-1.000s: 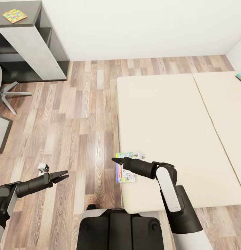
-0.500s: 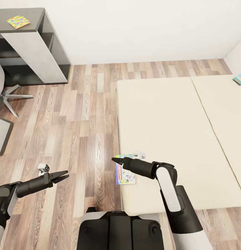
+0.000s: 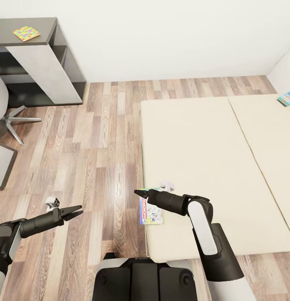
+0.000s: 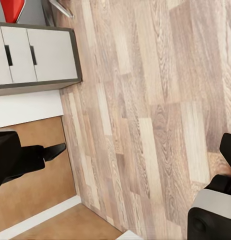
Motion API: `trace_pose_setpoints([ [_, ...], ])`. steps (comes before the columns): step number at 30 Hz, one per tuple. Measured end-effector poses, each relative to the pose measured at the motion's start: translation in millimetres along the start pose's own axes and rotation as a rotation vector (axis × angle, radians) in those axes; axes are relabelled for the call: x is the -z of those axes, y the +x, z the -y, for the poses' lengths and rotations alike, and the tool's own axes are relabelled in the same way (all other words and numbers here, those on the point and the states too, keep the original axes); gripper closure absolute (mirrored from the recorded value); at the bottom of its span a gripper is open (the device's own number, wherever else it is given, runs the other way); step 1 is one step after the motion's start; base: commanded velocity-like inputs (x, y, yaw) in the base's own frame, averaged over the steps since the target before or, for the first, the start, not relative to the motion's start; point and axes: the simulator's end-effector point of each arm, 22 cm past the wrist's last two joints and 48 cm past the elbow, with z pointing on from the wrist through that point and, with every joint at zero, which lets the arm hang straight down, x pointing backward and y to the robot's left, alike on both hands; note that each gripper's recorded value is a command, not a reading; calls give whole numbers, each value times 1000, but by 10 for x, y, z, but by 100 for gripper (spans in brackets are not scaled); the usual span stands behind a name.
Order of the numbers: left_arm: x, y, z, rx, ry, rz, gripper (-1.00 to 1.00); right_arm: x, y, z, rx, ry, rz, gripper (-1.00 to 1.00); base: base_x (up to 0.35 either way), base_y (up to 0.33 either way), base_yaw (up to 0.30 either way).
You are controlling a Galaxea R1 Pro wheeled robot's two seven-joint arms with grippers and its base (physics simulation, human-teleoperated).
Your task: Put all the toys in the child's room - the three board games (two on the bed and one on the table), the two jigsaw puzzles on the table, and the tennis ball on the table - inside the toy box on the table in the child's room.
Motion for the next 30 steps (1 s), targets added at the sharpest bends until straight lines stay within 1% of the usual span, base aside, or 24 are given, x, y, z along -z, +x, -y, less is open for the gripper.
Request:
trace_pose_setpoints([
  [30,46,-96,228,-44,17,16,-100,104,-66,-255,47,-20,18,-100,0,0,0],
])
